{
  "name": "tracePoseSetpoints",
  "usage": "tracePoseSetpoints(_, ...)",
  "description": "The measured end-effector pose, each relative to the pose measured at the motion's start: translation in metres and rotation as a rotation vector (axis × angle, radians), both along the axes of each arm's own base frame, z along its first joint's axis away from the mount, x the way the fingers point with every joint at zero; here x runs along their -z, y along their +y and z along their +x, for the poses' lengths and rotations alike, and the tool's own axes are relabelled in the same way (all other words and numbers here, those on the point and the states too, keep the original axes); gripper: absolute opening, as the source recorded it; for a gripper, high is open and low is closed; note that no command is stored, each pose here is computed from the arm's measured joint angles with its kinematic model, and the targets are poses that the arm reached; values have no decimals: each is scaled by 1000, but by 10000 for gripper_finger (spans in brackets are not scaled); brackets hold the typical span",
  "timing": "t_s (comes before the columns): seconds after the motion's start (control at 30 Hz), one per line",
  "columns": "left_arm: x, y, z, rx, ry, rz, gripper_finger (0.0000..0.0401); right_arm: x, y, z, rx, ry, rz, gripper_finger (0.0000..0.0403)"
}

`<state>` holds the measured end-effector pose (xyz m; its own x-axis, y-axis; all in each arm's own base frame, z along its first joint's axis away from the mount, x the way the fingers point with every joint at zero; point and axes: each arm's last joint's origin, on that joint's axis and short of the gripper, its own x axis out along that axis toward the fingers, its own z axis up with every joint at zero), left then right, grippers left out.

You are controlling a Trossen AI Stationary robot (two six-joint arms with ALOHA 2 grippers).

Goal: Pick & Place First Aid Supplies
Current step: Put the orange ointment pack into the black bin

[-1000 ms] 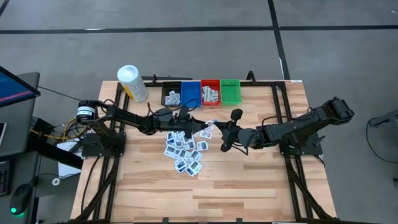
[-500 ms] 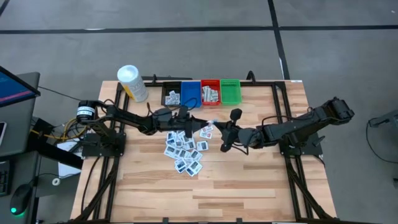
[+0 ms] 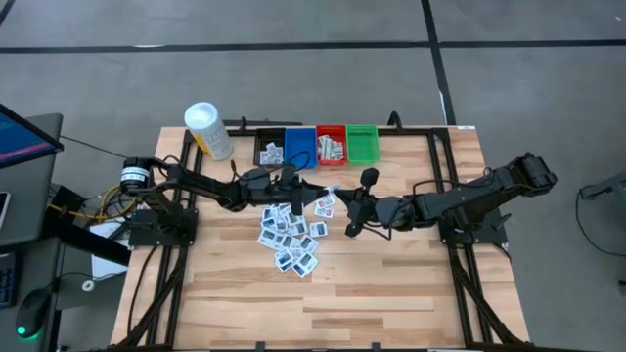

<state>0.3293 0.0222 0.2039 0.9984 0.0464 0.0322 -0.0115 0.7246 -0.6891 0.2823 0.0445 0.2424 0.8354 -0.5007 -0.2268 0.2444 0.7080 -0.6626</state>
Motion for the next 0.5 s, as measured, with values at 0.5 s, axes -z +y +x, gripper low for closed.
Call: tracePoseSetpoints(0.5, 0, 6, 0, 9, 5, 125, 7, 0, 0, 0, -2, 0, 1, 0)
